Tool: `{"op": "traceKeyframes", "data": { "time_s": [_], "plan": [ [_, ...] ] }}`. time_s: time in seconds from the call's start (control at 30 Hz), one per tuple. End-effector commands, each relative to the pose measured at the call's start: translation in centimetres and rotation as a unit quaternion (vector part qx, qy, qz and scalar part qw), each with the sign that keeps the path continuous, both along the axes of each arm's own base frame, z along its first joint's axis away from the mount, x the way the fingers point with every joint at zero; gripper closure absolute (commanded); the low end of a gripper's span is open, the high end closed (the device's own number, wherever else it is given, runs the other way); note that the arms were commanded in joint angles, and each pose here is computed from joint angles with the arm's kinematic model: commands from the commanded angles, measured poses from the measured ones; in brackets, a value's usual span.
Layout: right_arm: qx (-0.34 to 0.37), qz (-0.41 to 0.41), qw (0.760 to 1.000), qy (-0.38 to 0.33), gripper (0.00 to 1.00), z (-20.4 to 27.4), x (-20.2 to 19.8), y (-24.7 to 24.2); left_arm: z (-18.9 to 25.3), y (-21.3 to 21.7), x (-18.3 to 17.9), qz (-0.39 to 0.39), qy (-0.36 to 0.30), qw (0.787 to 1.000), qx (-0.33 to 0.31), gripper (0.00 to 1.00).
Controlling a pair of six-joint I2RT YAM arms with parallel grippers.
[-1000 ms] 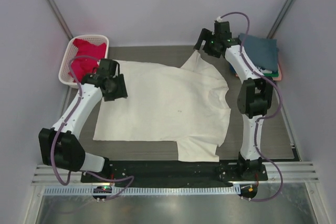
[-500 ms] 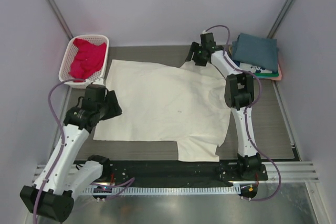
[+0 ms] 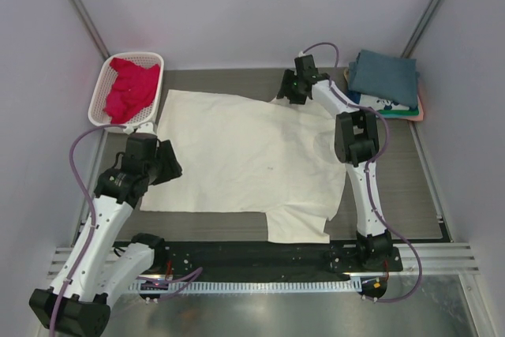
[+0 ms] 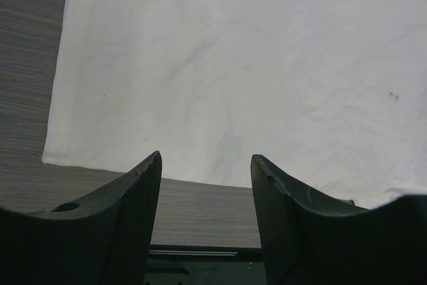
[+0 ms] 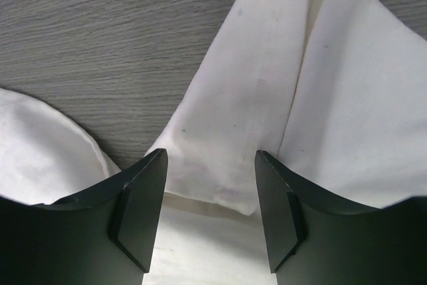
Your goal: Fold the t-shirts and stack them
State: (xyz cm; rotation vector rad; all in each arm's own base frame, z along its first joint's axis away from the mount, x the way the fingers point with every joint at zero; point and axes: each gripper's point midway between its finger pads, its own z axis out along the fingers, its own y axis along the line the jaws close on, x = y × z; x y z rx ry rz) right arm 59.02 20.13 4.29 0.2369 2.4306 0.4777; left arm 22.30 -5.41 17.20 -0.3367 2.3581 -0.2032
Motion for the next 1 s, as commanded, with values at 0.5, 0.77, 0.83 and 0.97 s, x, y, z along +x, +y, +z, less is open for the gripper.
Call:
{"op": "traceKeyframes", "data": {
  "time_s": [0.5, 0.77, 0.83, 0.97],
  "plan": [
    [-0.092, -0.045, 0.995, -0.018, 0.43, 1.3, -0.8, -3.4, 1.0, -0.2, 0.9, 0.002, -0.033, 0.999, -0.007, 0.43],
    [-0.105, -0.024, 0.994, 0.007, 0.77, -2.5, -1.2, -2.1, 0.9, -0.2, 1.0, 0.001, -0.031, 1.000, -0.006, 0.43],
    [-0.105, -0.022, 0.994, 0.010, 0.89, -3.0, -1.2, -1.9, 0.8, -0.2, 1.0, 0.000, -0.029, 1.000, -0.005, 0.43],
    [-0.104, -0.022, 0.994, 0.006, 0.99, -2.7, -0.9, -1.8, 0.7, -0.2, 1.1, 0.001, -0.025, 1.000, -0.005, 0.43]
  ]
}}
